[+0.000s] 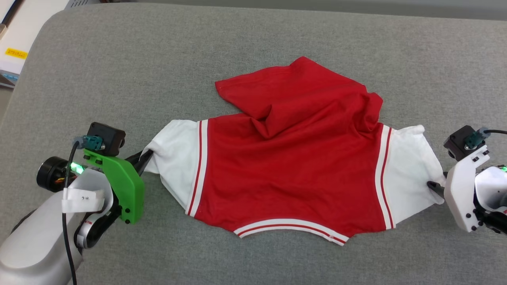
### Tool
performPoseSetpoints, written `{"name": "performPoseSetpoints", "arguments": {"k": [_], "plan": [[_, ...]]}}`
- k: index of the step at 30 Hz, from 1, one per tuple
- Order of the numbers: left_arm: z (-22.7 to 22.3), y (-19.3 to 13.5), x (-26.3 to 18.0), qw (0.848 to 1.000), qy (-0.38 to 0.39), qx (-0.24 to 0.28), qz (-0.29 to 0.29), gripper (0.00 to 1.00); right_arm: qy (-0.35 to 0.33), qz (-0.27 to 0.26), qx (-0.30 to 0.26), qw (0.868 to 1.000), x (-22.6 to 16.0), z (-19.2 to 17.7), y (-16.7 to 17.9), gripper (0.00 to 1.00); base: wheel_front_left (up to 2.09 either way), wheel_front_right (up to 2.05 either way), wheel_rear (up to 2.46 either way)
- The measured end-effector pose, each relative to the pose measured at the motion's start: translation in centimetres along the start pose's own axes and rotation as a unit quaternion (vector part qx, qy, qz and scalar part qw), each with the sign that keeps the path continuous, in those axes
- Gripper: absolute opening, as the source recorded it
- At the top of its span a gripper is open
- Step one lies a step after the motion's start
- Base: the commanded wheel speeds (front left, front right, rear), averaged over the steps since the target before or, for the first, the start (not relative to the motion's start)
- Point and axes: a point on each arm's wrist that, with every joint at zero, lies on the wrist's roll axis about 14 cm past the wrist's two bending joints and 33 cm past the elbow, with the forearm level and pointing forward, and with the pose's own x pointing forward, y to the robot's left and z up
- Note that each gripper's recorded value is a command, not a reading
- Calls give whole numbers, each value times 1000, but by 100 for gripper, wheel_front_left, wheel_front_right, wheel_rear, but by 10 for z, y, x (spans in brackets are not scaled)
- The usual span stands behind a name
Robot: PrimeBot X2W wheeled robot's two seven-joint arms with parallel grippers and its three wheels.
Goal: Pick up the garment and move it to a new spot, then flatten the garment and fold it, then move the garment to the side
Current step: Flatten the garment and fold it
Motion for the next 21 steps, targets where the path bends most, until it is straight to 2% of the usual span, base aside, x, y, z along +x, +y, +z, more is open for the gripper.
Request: {"name": "performPoseSetpoints", "arguments": {"k": [8,12,15,18,19,21], "plan": [[24,-13,-11,999,-45,11,-17,0,-80,-4,5,997,-18,21,5,0,0,0,0],[48,-28,-27,995,-95,23,-35,0,-164,-18,18,986,-46,51,-1,0,0,0,0],[69,-42,-40,989,-135,34,-49,0,-227,-30,23,973,-74,73,-7,0,0,0,0],[98,-52,-56,980,-184,53,-52,0,-294,-47,30,954,-105,92,-15,0,0,0,0],[127,-69,-70,968,-232,62,-70,0,-354,-66,34,932,-137,110,-22,0,0,0,0],[150,-79,-80,958,-268,70,-79,0,-390,-77,32,917,-158,122,-25,0,0,0,0]]}}
